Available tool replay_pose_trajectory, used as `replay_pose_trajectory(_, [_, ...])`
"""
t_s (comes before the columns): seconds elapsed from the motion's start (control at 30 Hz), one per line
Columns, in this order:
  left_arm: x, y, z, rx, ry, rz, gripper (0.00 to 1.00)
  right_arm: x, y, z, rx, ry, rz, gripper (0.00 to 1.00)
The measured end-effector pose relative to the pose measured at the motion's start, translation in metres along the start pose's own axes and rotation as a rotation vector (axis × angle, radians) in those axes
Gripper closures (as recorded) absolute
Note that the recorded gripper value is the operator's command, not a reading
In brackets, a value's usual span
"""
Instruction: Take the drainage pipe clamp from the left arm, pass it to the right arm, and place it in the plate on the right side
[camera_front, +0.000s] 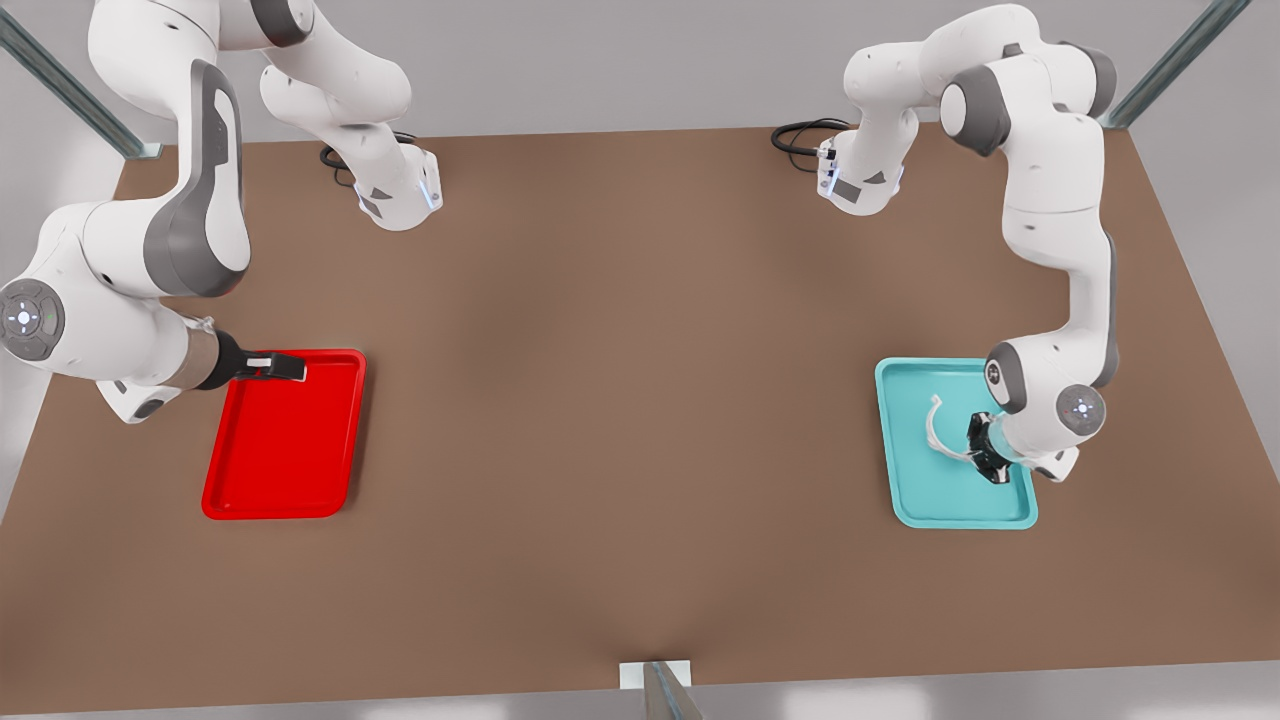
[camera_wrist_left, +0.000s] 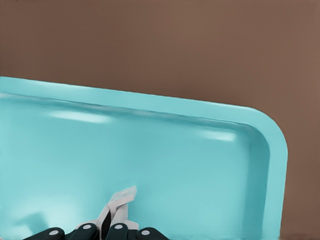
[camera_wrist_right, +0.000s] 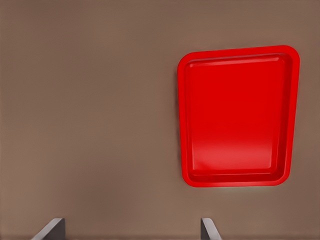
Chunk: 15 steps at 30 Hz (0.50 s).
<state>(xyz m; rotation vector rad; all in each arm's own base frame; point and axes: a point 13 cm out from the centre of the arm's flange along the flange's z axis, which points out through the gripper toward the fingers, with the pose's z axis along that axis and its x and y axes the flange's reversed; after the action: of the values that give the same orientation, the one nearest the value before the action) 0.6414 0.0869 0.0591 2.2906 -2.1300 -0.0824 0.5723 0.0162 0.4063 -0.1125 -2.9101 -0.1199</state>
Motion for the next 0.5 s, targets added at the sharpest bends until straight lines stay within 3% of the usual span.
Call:
replay_pose_trajectory(0.37, [0.082, -0.038, -0.077, -0.012, 0.081, 0.086, 0.79, 0.0, 0.0, 0.0, -0.001, 0.001, 0.0, 0.0])
replay_pose_trajectory(0.5, [0.148, -0.038, -0.106, -0.036, 0.149, 0.154, 0.79, 0.0, 0.001, 0.001, 0.0, 0.003, -0.001, 0.0])
